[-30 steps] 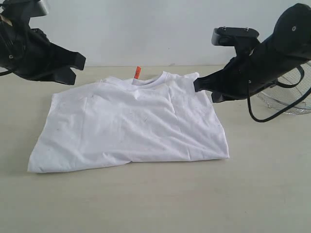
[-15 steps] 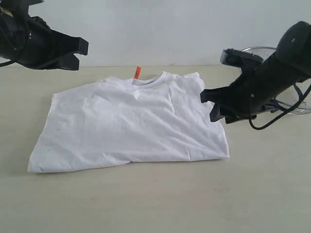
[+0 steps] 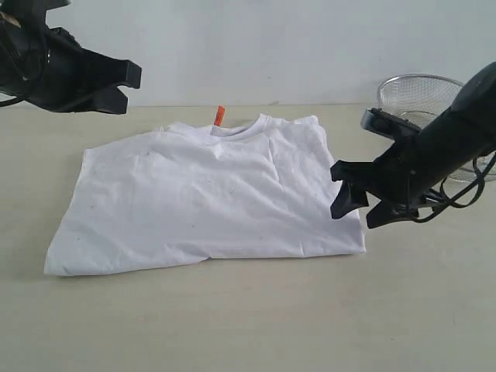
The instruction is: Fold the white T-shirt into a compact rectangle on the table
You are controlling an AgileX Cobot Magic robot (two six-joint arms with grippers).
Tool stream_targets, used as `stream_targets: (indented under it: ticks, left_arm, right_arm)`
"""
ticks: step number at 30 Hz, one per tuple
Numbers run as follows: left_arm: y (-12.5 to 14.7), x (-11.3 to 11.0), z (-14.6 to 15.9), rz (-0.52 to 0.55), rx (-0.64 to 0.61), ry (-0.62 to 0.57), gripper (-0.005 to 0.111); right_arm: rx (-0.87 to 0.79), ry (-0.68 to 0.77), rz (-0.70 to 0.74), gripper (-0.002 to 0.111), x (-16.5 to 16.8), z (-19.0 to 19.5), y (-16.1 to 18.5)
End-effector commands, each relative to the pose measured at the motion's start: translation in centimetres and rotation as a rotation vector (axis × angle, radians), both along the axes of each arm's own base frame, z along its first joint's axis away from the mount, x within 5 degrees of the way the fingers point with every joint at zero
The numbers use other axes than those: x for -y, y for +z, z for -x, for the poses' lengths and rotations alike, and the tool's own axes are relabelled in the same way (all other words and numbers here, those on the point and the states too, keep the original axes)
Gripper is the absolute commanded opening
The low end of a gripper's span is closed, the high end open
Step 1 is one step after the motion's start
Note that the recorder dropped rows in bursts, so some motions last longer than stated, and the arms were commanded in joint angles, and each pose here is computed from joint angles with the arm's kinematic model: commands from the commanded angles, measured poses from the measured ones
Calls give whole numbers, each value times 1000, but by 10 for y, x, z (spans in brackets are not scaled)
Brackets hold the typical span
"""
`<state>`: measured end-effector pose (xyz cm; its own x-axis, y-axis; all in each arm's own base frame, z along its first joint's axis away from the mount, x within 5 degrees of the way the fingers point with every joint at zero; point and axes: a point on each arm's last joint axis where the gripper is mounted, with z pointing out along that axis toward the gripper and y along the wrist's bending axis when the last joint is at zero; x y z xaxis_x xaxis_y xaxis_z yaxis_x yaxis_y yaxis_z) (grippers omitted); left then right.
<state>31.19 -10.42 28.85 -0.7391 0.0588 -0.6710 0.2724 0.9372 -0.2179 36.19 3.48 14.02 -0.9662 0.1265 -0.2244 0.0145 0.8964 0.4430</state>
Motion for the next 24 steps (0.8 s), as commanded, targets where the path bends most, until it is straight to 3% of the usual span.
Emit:
stream_targets:
  ticks: [1, 10, 15, 17, 21, 24]
  left_arm:
    - [-13, 3, -4, 1, -48, 3, 5]
    - [-48, 6, -22, -40, -94, -3, 5]
    - [-77, 8, -35, -88, -123, -18, 5]
    - [-88, 8, -40, -96, -121, -10, 5]
    - [-106, 9, -44, -114, -159, -16, 5]
    - [-109, 9, -45, -127, -148, -29, 5]
  right_arm:
    - [3, 18, -14, 57, 1, -1, -2]
    - [-37, 27, -42, 57, -1, -3, -26]
    - [-30, 46, -141, 56, -9, -6, -39]
    - [-15, 50, -149, 47, -9, -7, -39]
    - [9, 70, -144, -1, -9, -8, -39]
    - [23, 85, -138, 0, -9, -8, -37]
